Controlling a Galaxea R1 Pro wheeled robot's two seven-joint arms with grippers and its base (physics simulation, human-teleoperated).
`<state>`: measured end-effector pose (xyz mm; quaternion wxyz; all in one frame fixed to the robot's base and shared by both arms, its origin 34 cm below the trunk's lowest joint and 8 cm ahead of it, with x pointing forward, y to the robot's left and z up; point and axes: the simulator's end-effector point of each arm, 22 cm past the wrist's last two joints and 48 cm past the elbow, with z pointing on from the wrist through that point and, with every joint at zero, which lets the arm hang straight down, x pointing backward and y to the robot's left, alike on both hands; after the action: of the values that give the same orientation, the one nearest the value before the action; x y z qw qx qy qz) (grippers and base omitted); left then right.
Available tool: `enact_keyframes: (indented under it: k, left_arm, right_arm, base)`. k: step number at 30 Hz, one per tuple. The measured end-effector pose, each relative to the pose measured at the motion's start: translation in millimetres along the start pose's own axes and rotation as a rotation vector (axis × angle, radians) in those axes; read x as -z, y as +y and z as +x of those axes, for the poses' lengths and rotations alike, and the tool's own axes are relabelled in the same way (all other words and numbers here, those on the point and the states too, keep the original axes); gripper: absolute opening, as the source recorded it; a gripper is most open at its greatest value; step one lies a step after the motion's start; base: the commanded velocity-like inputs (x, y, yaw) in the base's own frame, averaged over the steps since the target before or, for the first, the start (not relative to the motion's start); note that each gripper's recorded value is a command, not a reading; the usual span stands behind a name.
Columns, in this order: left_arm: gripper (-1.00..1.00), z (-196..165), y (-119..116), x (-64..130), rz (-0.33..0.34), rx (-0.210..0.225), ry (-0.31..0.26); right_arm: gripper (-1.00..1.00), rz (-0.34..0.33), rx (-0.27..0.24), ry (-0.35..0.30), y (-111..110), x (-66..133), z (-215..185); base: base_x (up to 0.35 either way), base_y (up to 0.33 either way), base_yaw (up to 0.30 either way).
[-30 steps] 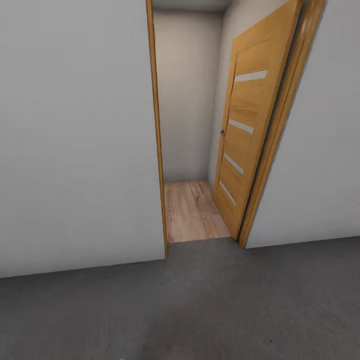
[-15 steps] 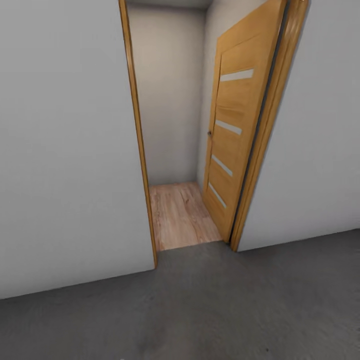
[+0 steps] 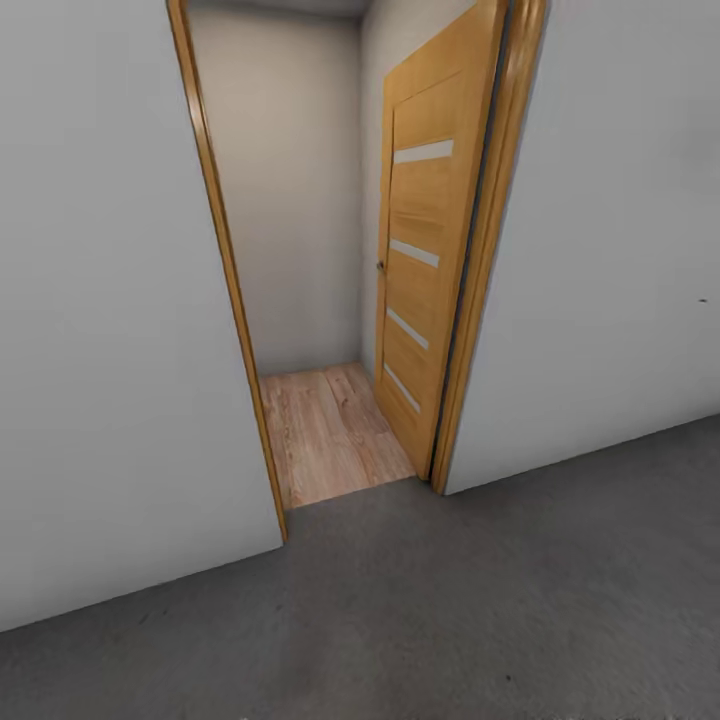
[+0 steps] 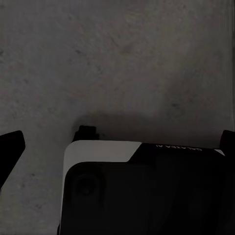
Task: Move the two storage containers from the living room to the garage. In the garage, place one container on the floor and stack the other container on top of it (either order is fine).
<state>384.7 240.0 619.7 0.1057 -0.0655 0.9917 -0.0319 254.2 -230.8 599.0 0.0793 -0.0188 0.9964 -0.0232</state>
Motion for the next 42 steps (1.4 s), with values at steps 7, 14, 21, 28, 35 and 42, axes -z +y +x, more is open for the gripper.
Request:
enact_keyframes:
  k: [7,14,21,28,35,42]
  left_arm:
    - [1.00,0.0,0.2,0.2,0.000,-0.002,-0.001]
    - [1.00,0.0,0.2,0.2,0.000,-0.002,-0.001]
    - [1.00,0.0,0.3,0.2,0.000,-0.003,-0.001]
    - [1.00,0.0,0.2,0.2,0.000,-0.003,-0.001]
    - [1.00,0.0,0.2,0.2,0.000,-0.003,-0.001]
    - [1.00,0.0,0.2,0.2,0.000,-0.003,-0.001]
  right_arm:
    - [1.00,0.001,0.000,0.000,-0.9,0.1,0.2]
    - [1.00,0.002,0.000,0.000,-1.7,0.0,0.4]
    - [1.00,0.003,0.000,0.000,-2.4,-0.1,0.1]
    - [1.00,0.005,0.002,-0.001,-4.2,-0.2,0.1]
    - [1.00,0.004,0.001,-0.001,-3.4,-0.1,0.1]
    - [1.00,0.000,0.000,0.000,0.0,0.1,0.4]
  base:
    - [0.290,0.000,-0.048]
    - [0.317,0.000,-0.002]
    - [0.319,0.000,0.000]
    - [0.319,0.000,0.000]
    - [0.319,0.000,-0.004]
    - [0.319,0.000,-0.190]
